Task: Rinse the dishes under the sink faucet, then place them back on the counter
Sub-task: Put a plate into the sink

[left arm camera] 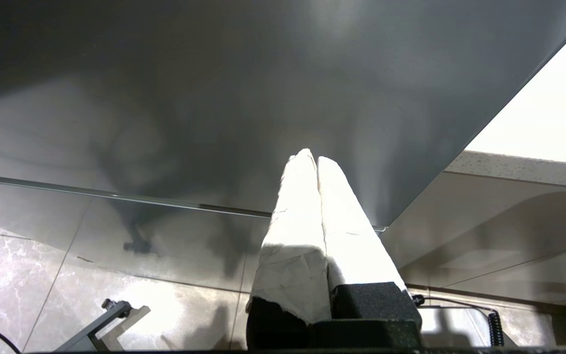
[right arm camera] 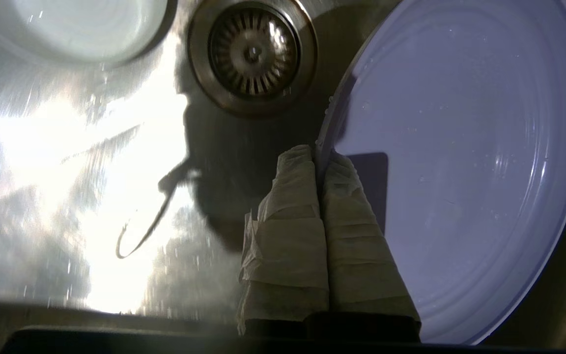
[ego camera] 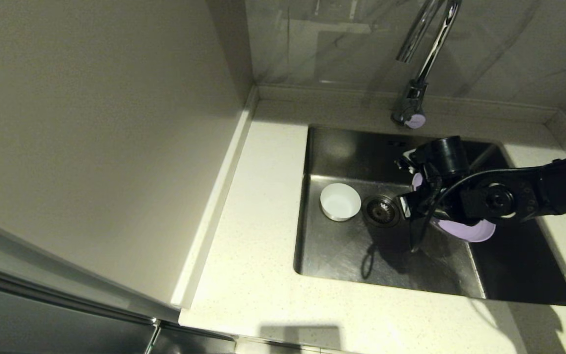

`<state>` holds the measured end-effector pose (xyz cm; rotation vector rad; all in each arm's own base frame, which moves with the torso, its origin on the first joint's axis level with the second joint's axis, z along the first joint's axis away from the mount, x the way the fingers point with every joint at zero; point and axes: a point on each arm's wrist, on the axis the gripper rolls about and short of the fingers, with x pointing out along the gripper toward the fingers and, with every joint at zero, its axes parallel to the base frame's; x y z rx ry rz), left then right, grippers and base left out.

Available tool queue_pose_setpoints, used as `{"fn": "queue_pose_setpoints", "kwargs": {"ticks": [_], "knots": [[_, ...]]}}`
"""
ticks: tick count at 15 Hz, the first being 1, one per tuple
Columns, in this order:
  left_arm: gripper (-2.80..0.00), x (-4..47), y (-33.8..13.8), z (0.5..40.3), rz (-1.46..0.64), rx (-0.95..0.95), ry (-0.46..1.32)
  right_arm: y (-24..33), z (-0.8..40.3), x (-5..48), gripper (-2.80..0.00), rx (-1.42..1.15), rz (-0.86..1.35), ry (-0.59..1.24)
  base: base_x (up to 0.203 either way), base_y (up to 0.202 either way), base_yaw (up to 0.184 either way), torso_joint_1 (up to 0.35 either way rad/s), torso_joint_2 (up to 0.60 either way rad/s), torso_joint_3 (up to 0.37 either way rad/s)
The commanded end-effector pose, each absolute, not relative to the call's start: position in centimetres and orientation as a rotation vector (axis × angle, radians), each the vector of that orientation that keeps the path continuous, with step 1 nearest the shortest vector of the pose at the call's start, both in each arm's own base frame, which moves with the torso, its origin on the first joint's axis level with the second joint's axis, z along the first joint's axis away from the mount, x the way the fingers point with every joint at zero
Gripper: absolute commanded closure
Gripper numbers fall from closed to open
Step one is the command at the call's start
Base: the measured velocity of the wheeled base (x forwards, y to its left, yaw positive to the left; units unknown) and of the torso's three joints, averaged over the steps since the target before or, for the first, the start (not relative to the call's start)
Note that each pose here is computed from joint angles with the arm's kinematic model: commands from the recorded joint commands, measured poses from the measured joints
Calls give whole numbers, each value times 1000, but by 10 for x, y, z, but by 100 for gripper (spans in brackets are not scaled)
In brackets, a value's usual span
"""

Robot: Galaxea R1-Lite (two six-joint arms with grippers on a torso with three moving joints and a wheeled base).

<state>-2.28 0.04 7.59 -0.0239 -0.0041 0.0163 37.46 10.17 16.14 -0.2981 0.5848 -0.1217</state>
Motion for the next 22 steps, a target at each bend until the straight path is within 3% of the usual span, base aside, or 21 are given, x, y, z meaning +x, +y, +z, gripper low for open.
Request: {"fn": "queue_pose_setpoints", "kwargs": {"ticks": [1, 12, 16, 17, 22], "knots": [[0, -23, 0, 76, 17, -25, -6, 106, 124, 409, 0, -313, -134, 630, 0, 0, 0, 0, 0, 0], [0, -23, 0, 76, 17, -25, -6, 75, 64, 475, 0, -340, -236, 663, 0, 0, 0, 0, 0, 0], [0, -23, 0, 76, 17, -25, -6, 72, 60, 494, 0, -365, -261, 585, 0, 0, 0, 0, 0, 0], [0, -23, 0, 76, 17, -25, -6, 72, 64, 494, -280, -366, -261, 579, 0, 0, 0, 0, 0, 0], [0, -23, 0, 76, 17, -25, -6, 69, 96, 488, -280, -342, -271, 522, 0, 0, 0, 0, 0, 0]]}}
